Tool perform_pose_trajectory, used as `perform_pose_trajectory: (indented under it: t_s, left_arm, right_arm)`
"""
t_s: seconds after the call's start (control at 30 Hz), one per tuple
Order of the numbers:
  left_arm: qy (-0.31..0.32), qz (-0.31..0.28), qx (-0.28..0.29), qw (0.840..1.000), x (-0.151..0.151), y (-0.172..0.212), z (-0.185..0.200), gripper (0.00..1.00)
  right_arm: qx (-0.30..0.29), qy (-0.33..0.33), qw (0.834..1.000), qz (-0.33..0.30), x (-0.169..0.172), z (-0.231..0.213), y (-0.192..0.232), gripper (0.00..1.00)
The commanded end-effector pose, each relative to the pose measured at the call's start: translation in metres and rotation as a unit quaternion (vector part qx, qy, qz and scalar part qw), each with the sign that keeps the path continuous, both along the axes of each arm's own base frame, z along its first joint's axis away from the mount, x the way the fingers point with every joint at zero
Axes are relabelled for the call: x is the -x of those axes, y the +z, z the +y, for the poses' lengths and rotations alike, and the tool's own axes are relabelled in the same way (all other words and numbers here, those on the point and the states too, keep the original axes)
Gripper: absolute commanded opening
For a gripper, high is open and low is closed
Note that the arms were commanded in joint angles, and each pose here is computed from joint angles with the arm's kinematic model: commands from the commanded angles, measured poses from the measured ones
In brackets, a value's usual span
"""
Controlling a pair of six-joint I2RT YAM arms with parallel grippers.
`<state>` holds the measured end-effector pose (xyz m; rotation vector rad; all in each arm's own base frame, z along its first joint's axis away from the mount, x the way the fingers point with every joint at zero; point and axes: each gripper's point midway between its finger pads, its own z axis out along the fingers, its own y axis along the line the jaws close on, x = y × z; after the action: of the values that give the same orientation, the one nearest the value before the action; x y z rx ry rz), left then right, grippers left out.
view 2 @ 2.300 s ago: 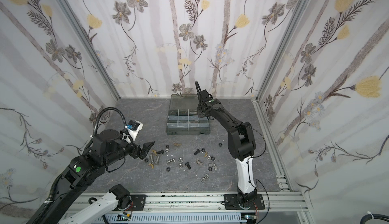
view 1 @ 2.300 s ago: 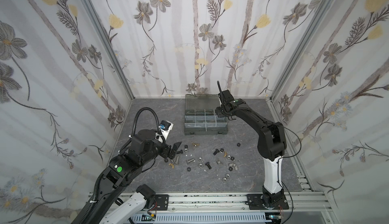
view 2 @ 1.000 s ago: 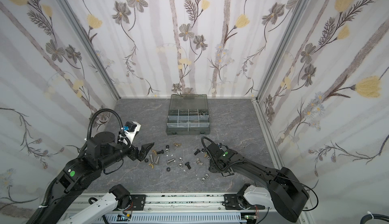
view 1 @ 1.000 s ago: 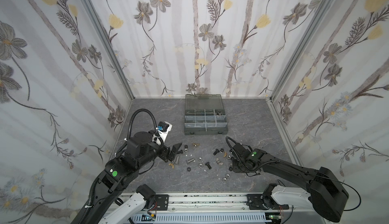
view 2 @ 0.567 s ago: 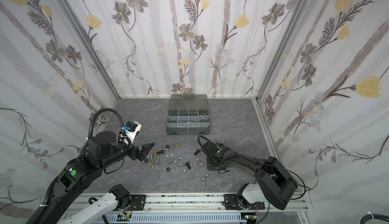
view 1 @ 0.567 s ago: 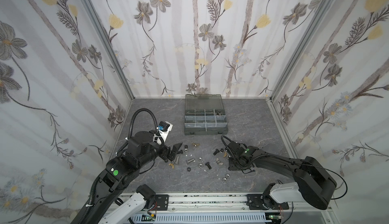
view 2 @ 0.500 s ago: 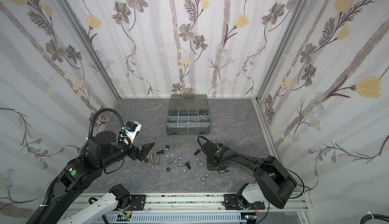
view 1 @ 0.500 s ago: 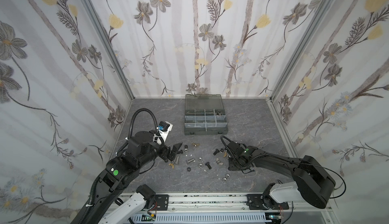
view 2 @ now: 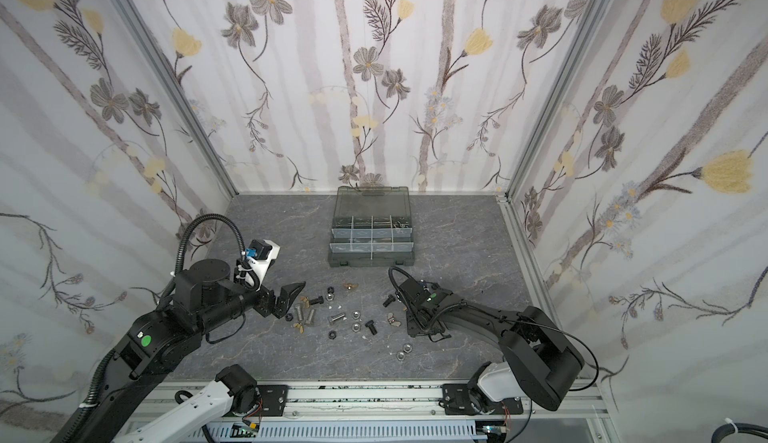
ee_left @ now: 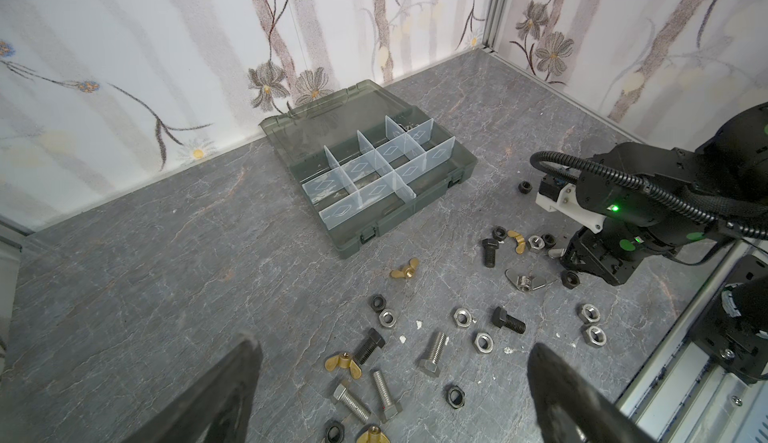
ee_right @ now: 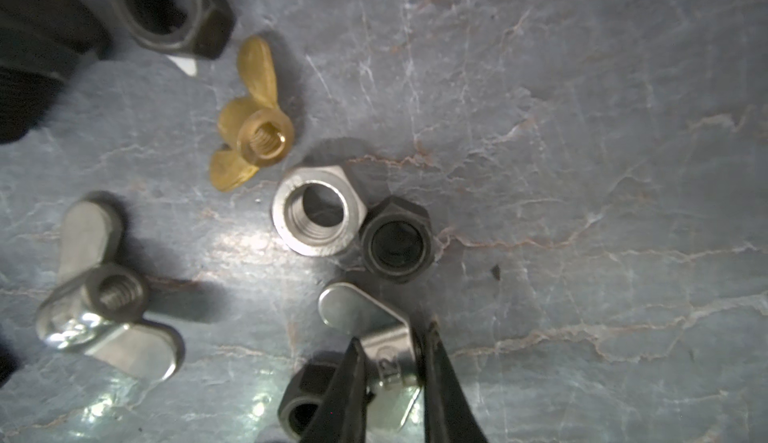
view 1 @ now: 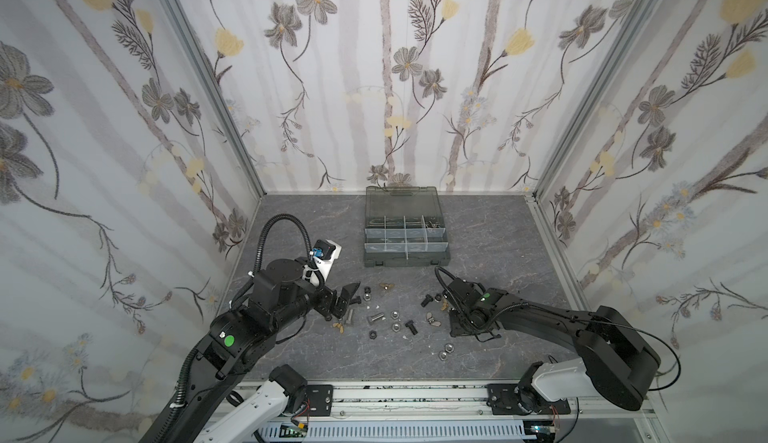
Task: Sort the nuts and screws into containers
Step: 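Grasp a steel wing nut with the right gripper and lift it, then carry the steel wing nut into the organizer's wing-nut compartment and release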
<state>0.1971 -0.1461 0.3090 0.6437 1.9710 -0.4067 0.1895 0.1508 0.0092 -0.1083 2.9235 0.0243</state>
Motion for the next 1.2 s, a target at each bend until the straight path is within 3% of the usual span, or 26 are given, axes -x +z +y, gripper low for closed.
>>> perform_pose_trajectory:
  t_s: [0.0, 0.17, 0.37, 0.5, 0.73, 0.97, 1.17]
  left_arm:
    - [0.001, -0.004, 0.002, 1.000, 0.000, 0.001, 0.000, 1.00]
    - [0.005, -0.005, 0.002, 1.000, -0.001, 0.002, 0.002, 1.00]
    - [0.008, -0.010, -0.001, 1.000, -0.001, 0.004, 0.004, 1.00]
    - [0.008, -0.013, -0.005, 1.000, -0.001, 0.005, 0.005, 1.00]
    - [0.008, -0.017, -0.011, 1.000, -0.002, 0.004, 0.005, 1.00]
    - [0.010, -0.017, -0.017, 1.000, -0.004, 0.003, 0.006, 1.00]
    - [0.015, -0.014, -0.019, 1.000, -0.004, 0.001, 0.007, 1.00]
  right_arm:
    - [0.004, 0.001, 1.000, 0.007, 0.002, -0.001, -0.007, 0.16]
    - [-0.005, -0.008, 1.000, -0.008, -0.009, 0.002, 0.004, 0.13]
    - [-0.023, -0.012, 0.997, -0.066, -0.052, 0.016, 0.056, 0.12]
    - [-0.023, -0.009, 0.993, -0.117, -0.100, 0.021, 0.100, 0.11]
    - [-0.009, 0.012, 0.981, -0.192, -0.212, 0.029, 0.155, 0.11]
    - [0.000, 0.042, 0.976, -0.213, -0.304, 0.047, 0.156, 0.11]
    - [-0.003, 0.050, 0.977, -0.208, -0.347, 0.058, 0.124, 0.12]
